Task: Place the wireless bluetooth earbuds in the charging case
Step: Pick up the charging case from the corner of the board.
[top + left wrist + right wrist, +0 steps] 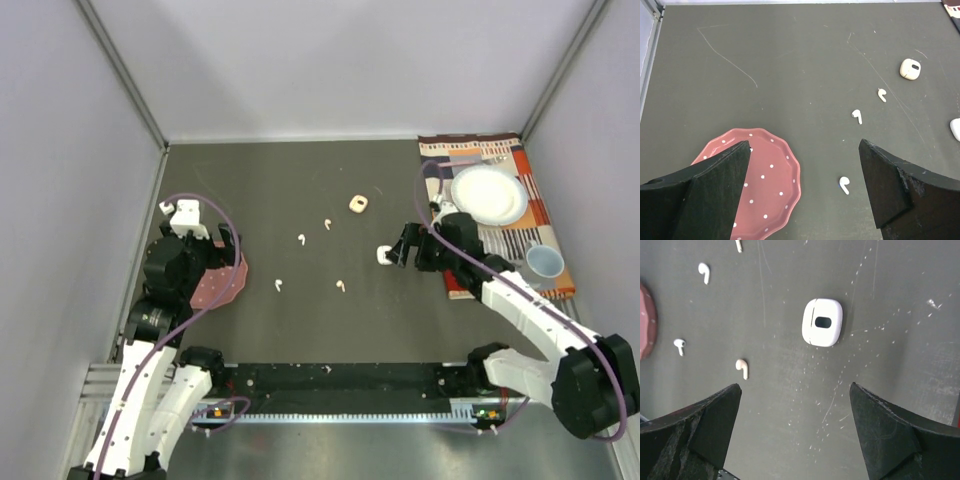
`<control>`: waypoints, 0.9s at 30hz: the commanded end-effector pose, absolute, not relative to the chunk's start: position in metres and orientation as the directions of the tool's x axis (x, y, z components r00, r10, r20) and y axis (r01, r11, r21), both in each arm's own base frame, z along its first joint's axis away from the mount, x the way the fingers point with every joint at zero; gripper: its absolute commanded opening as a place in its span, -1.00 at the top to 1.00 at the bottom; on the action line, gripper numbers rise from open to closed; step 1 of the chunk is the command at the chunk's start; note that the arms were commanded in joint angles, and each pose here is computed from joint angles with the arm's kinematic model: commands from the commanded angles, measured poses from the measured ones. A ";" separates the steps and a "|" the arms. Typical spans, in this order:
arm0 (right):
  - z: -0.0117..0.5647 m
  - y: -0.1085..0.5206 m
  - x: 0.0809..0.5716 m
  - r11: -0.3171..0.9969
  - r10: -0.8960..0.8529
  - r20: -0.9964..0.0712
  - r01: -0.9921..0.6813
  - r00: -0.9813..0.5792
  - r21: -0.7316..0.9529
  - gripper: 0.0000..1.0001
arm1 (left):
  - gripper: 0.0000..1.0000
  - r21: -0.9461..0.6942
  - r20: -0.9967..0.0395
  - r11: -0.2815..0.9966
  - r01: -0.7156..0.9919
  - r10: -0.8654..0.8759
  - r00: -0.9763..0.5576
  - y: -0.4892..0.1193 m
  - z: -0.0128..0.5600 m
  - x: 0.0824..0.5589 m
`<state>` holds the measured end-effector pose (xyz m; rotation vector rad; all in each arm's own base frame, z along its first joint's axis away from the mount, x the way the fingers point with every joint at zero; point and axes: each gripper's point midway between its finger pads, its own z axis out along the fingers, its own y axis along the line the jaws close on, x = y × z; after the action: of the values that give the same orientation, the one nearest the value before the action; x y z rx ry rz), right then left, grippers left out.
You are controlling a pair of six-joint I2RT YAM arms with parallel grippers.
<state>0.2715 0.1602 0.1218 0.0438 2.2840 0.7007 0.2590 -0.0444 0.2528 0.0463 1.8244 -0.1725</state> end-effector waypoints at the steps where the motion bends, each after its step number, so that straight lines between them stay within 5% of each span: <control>1: 0.115 0.160 0.277 0.922 0.134 -0.683 -0.162 -0.719 0.351 -0.79 | -0.91 -0.084 -0.971 0.986 0.141 -0.049 -0.234 -0.046 0.260 0.259; 27: 0.072 0.194 0.341 0.993 -0.065 -0.686 -0.114 -0.725 0.026 -0.84 | -0.89 -0.066 -0.966 0.993 0.097 -0.039 -0.256 -0.038 0.254 0.261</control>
<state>0.3197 0.1821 0.0541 -0.1569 2.4705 0.1565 0.2589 -0.0424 0.2470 0.0435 1.8483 -0.1579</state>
